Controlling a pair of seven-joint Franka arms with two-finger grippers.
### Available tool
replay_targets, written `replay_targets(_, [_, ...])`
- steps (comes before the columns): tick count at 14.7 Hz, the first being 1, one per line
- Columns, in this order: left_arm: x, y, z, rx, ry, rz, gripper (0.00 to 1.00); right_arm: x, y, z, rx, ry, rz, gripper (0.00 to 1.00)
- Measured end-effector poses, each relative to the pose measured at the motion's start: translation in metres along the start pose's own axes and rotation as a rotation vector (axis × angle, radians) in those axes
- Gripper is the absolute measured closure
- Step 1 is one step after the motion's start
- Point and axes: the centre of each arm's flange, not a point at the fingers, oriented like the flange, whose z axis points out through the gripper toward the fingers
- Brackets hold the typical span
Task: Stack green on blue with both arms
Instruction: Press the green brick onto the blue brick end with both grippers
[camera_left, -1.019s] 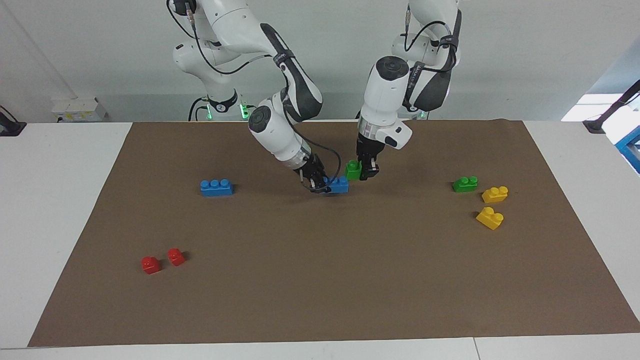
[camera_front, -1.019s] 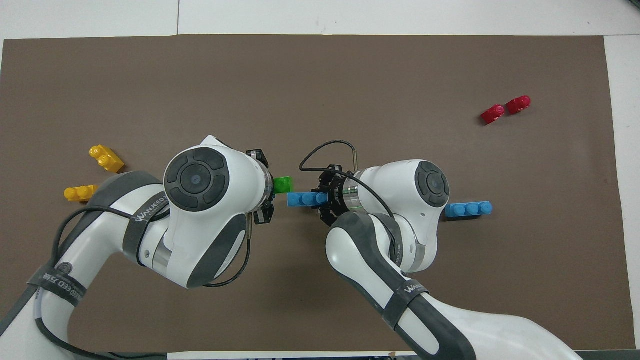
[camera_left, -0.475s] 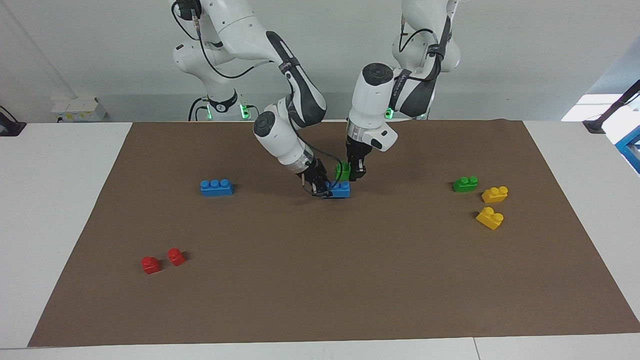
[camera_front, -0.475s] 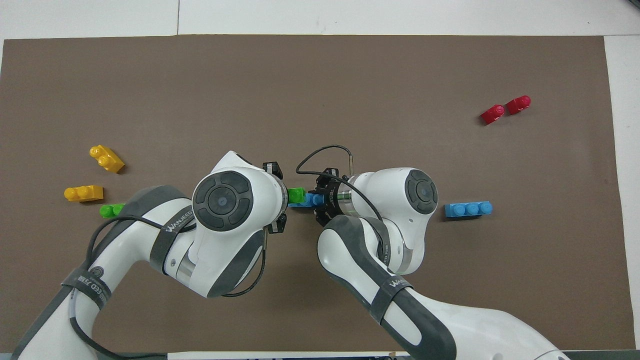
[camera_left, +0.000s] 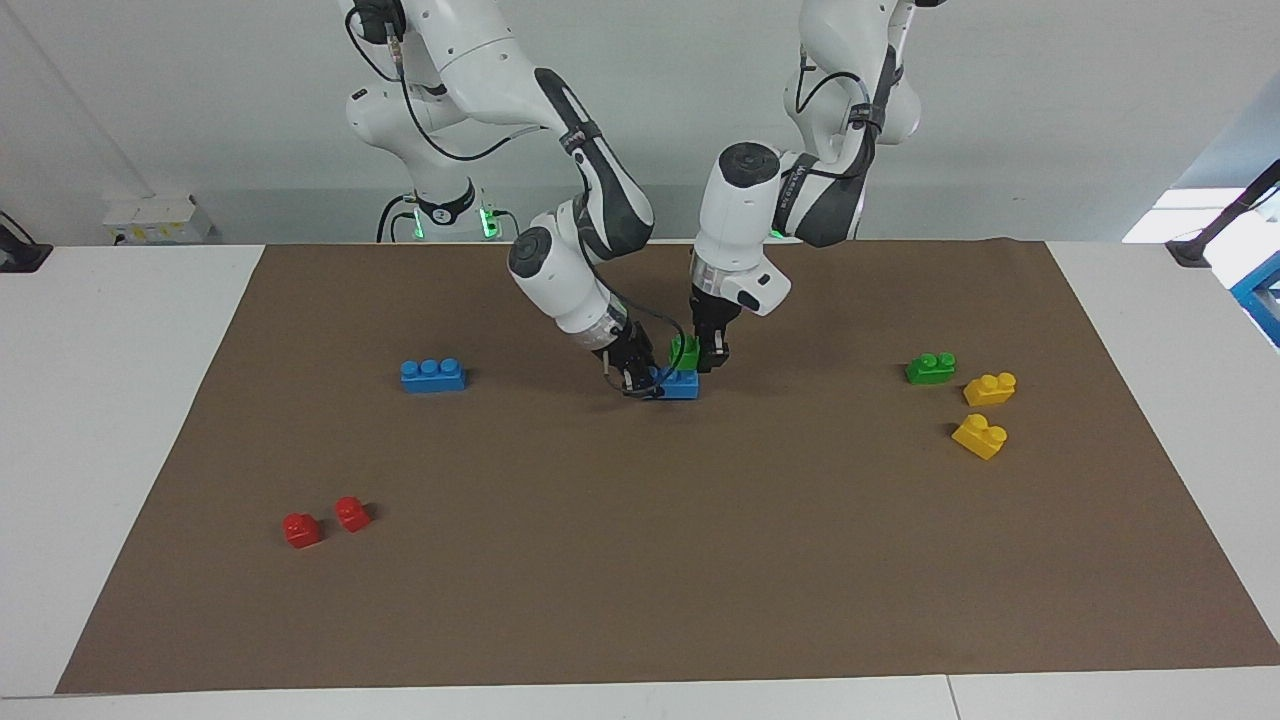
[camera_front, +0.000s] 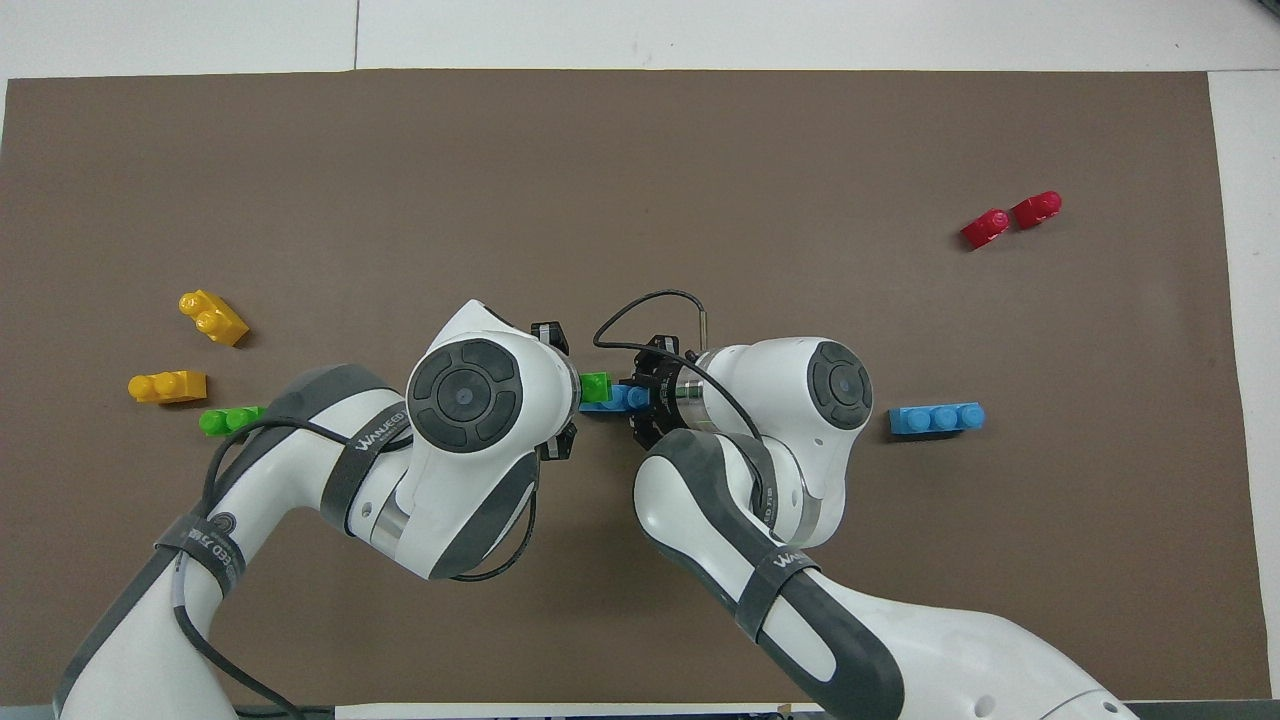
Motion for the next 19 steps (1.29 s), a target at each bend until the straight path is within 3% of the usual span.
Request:
replay_targets(14, [0.0,0.001,0.03,-0.004,0.017,0.021,0.66,0.007,0.0,0.006,0.008,-0.012,0.0,0.65])
replay_targets(19, [-0.017,-0.012,0.04,0.006,0.023,0.06,0.66,0.007,0.001,0.006,0.007,-0.012,-0.016,0.65])
